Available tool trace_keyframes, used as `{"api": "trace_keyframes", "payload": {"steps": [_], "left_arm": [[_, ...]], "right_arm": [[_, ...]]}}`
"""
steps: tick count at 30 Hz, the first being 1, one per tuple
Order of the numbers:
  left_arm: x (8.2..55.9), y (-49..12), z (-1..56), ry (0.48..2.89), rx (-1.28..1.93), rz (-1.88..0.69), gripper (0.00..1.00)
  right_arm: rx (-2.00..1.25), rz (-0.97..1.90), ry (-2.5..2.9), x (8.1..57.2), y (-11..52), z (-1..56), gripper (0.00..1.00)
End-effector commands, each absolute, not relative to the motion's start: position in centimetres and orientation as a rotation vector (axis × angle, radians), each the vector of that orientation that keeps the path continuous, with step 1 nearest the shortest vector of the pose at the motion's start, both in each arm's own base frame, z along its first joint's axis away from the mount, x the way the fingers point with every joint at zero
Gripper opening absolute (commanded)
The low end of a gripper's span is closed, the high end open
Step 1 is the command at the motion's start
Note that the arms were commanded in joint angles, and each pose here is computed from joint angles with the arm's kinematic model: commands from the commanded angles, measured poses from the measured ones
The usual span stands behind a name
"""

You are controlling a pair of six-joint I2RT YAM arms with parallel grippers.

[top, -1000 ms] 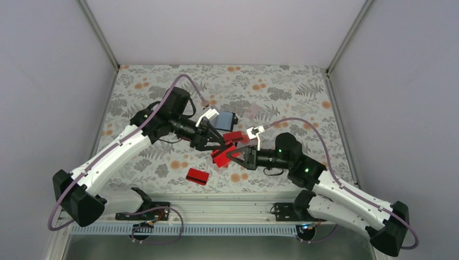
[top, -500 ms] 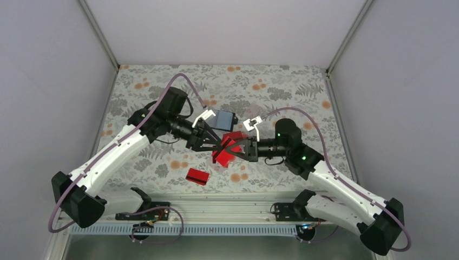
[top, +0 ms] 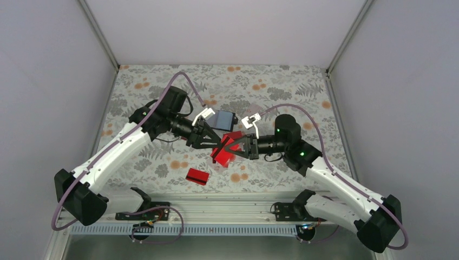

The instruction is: Put the credit cards into the card holder

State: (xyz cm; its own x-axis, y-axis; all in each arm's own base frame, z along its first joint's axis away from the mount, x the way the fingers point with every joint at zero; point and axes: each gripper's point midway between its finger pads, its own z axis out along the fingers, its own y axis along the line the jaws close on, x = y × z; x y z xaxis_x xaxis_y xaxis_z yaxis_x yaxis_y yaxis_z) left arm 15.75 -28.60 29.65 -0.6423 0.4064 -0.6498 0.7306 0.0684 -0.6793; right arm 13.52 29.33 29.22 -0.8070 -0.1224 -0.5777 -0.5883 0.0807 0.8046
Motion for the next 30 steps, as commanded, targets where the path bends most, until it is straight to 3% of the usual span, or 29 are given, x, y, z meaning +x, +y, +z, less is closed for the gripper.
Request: {"api": "trace_keyframes", "payload": {"steps": [1, 15, 21, 25, 28, 29, 30], "left_arm": [[15.1, -28.7, 30.3, 1.991, 1.187, -1.673, 0.39], [14.6, -28.8, 30.1, 1.982, 1.188, -1.750, 0.28], [15.1, -29.2, 30.1, 1.987, 1.185, -1.755, 0.17], [15.4, -29.3, 30.1, 1.987, 1.179, -1.750, 0.03], [15.7, -29.5, 30.4, 1.980, 1.163, -1.755, 0.02], [15.9, -29.5, 30.5, 1.989, 1.153, -1.747, 0.03], [16.2, -29.5, 30.4, 2.002, 1.136, -1.733, 0.02]], "right_arm": [[-0.761, 1.788, 1.921, 13.8, 29.5, 31.3, 0.03], [-0.804, 1.811, 1.907, 14.3, 29.7, 31.9, 0.03], [-0.823, 1.815, 1.900, 14.4, 29.8, 32.0, 0.03], [-0.837, 1.814, 1.894, 14.5, 30.0, 32.1, 0.03], [-0.827, 1.781, 1.916, 15.2, 30.2, 31.8, 0.04], [-0.813, 1.758, 1.940, 15.5, 30.1, 31.5, 0.08], [-0.801, 1.738, 1.953, 16.0, 29.9, 31.4, 0.24]]}}
